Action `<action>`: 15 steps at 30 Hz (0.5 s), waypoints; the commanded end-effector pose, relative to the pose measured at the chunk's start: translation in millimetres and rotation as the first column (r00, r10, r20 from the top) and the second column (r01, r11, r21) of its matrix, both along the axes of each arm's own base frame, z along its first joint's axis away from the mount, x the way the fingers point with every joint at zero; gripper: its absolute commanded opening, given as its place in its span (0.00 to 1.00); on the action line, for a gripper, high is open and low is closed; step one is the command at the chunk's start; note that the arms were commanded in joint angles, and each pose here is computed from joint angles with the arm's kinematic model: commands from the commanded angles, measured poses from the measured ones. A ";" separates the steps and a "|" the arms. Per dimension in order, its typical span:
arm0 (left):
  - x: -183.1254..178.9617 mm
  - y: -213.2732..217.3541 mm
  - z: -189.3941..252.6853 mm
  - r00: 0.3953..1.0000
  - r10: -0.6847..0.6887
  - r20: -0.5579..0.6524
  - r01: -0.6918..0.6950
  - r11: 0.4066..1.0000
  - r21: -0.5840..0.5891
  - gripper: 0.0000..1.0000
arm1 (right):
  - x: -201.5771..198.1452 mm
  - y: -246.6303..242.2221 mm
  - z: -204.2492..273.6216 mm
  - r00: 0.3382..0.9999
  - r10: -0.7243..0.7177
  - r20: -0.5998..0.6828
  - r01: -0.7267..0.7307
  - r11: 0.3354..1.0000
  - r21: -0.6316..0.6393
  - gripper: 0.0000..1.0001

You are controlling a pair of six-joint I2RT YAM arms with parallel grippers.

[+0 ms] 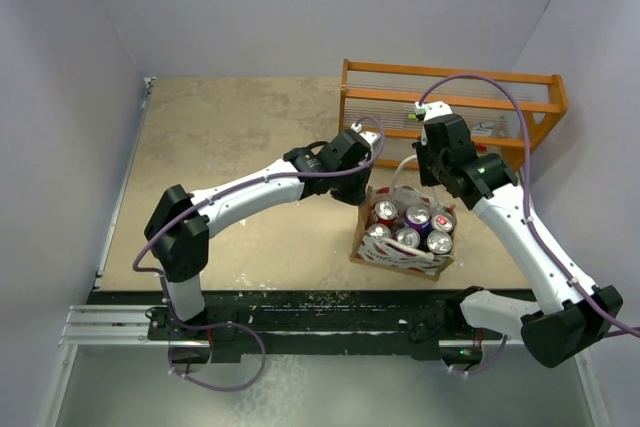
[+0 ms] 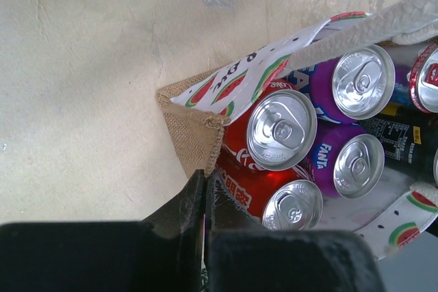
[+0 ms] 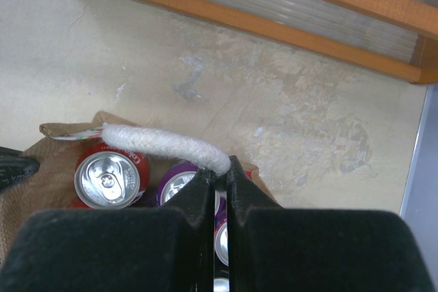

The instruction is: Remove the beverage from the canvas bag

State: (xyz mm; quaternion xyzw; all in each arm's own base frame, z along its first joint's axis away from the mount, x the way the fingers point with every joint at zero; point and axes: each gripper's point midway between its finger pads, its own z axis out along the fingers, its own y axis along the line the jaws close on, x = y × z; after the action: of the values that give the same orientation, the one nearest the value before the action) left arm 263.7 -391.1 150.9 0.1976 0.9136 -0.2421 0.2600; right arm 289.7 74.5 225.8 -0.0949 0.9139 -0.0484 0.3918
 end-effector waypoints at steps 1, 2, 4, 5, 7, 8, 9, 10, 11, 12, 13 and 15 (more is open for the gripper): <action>34.6 -0.1 36.1 0.991 0.015 0.133 -0.010 0.999 -0.036 0.00 | 10.0 4.8 28.3 0.996 0.001 0.094 -0.005 0.999 0.049 0.00; 33.3 -1.0 37.2 0.991 0.004 0.133 0.002 0.999 -0.038 0.02 | 9.3 4.9 29.7 0.996 0.003 0.093 -0.008 0.999 0.050 0.00; 28.6 -1.2 41.7 0.991 -0.021 0.133 0.028 0.998 -0.047 0.17 | 6.5 5.4 33.0 0.996 0.008 0.091 -0.014 0.998 0.057 0.00; 25.3 -1.5 46.6 0.990 -0.034 0.135 0.042 0.997 -0.058 0.22 | 4.5 5.3 33.9 0.996 0.010 0.089 -0.015 0.998 0.060 0.00; 18.4 -3.2 53.7 0.988 -0.061 0.145 0.072 0.995 -0.070 0.30 | -0.3 4.2 35.0 0.996 0.008 0.085 -0.014 0.998 0.066 0.00; 14.0 -5.3 58.2 0.985 -0.078 0.157 0.090 0.993 -0.074 0.34 | -2.5 2.9 35.3 0.996 0.005 0.086 -0.011 0.998 0.067 0.00; 9.8 -7.3 63.2 0.981 -0.093 0.171 0.108 0.991 -0.079 0.40 | -4.2 1.8 35.8 0.996 0.000 0.088 -0.006 0.998 0.070 0.00; 3.9 -11.2 67.1 0.975 -0.114 0.188 0.132 0.988 -0.083 0.45 | -6.0 0.9 36.3 0.996 -0.005 0.094 -0.002 0.997 0.074 0.01; -1.5 -14.9 70.8 0.970 -0.130 0.206 0.152 0.984 -0.091 0.49 | -6.5 0.5 36.3 0.995 -0.012 0.097 0.004 0.997 0.080 0.03; -6.9 -18.5 73.7 0.964 -0.143 0.223 0.169 0.980 -0.101 0.54 | -6.8 0.5 35.6 0.995 -0.017 0.097 0.009 0.996 0.085 0.06; -12.3 -22.6 75.4 0.960 -0.152 0.237 0.183 0.976 -0.118 0.57 | -7.2 1.3 35.2 0.995 -0.021 0.093 0.012 0.996 0.092 0.14; -19.1 -27.7 78.9 0.955 -0.152 0.256 0.196 0.969 -0.154 0.60 | -7.6 1.5 35.9 0.996 -0.033 0.083 0.025 0.995 0.100 0.30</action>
State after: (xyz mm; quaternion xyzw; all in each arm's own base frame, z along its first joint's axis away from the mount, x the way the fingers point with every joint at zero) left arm 257.6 -400.3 175.9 0.2600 0.8827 -0.2581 0.2944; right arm 275.8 70.9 235.4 -0.0850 0.9138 -0.0359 0.3955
